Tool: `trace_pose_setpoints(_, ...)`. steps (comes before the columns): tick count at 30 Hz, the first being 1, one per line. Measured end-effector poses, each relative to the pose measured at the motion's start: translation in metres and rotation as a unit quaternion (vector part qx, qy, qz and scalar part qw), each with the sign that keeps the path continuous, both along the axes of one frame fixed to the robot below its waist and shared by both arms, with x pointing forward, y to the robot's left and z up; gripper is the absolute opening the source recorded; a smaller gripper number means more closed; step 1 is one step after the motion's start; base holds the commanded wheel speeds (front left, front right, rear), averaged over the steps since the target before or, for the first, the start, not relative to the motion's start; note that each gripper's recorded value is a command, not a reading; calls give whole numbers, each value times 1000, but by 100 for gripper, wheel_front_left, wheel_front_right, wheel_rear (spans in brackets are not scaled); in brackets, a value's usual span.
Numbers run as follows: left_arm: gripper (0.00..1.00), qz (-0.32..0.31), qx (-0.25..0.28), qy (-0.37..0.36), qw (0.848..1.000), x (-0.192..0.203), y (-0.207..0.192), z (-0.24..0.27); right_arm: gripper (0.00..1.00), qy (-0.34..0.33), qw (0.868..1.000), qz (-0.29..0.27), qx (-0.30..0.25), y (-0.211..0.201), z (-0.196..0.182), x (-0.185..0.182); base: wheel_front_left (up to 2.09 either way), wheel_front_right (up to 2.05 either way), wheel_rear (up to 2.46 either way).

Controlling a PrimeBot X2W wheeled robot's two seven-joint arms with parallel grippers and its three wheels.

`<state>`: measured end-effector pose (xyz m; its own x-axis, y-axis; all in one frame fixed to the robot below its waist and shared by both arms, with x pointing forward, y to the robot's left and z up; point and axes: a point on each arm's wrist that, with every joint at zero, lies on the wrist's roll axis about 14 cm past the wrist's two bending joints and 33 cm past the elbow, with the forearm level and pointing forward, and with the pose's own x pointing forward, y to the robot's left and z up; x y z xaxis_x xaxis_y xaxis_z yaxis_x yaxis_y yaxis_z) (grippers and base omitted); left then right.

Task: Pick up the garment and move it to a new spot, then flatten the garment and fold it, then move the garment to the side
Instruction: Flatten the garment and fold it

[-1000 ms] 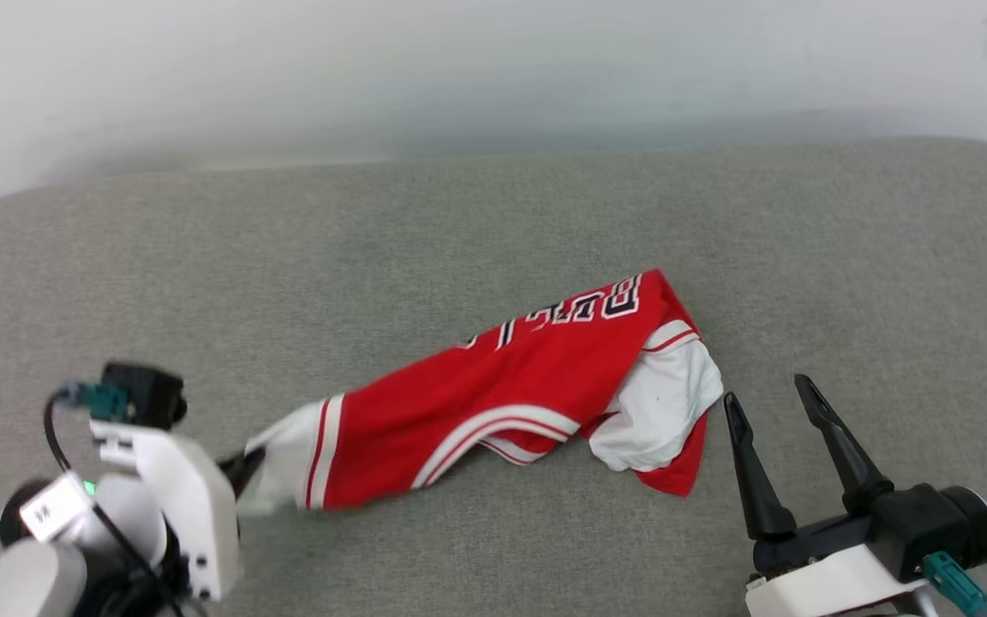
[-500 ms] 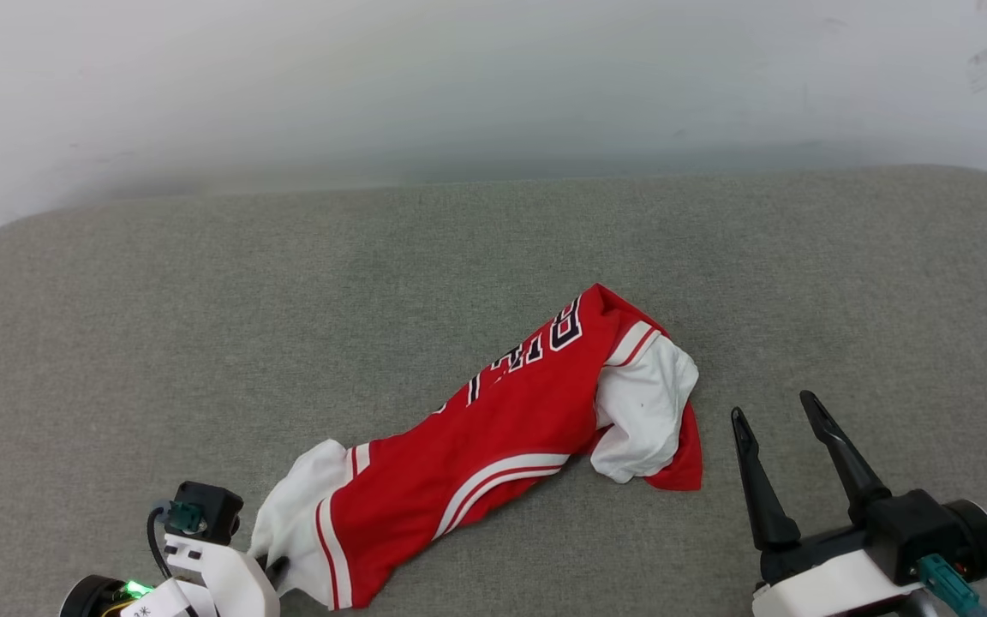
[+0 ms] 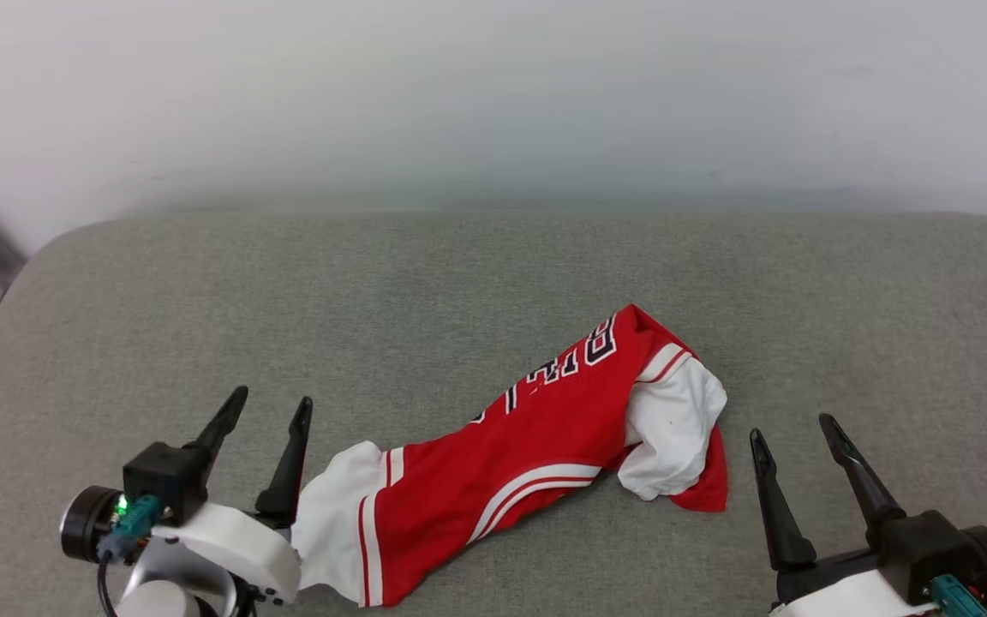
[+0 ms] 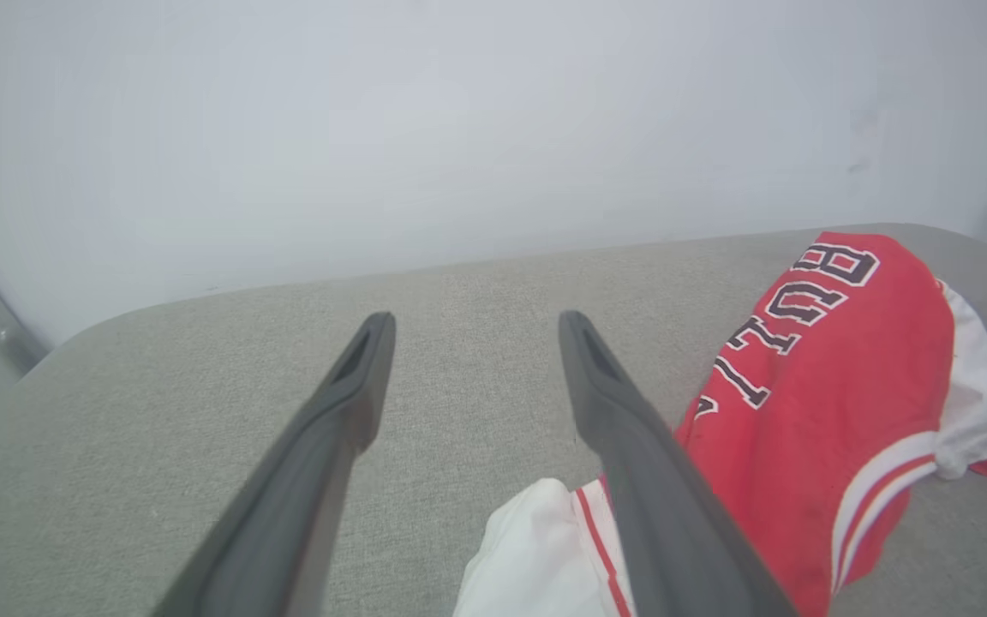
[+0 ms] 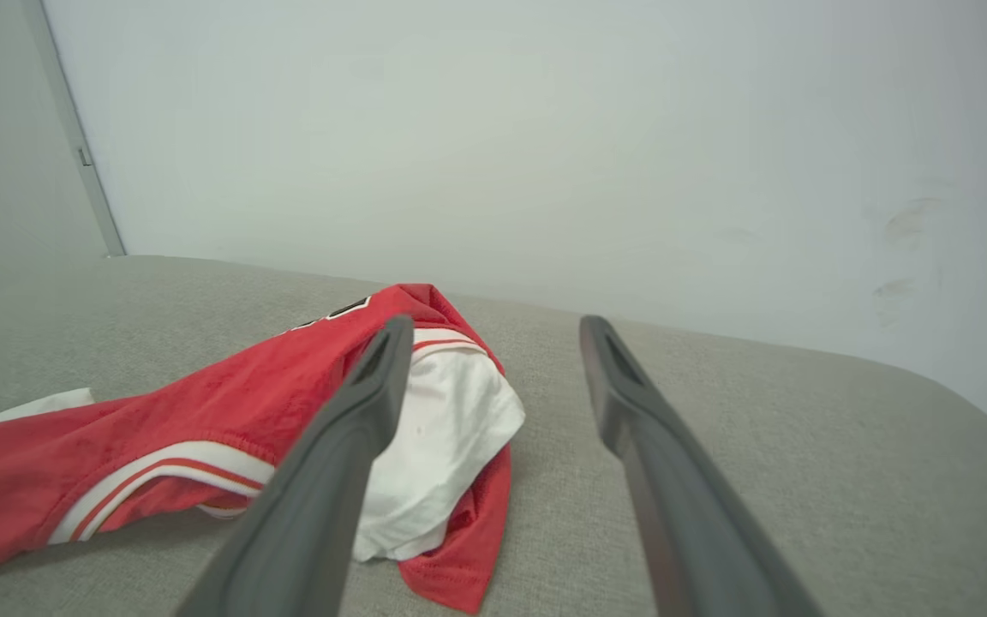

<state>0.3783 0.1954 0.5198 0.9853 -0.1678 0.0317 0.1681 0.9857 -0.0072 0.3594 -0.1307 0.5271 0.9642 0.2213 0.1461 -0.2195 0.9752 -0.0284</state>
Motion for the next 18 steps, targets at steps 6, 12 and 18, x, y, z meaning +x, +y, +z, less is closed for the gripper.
trace_pose_setpoints(6,100,19,-20,-53,998,-14,-6,24,100,49,998,35,-26,13,-19,1,0,0,0)
trace_pose_setpoints(12,100,18,-20,-69,997,-15,-9,30,100,170,977,106,-79,36,-40,17,0,0,0)
trace_pose_setpoints(18,100,28,-24,-60,998,-13,-3,22,100,311,927,157,-137,49,-70,27,0,0,0)
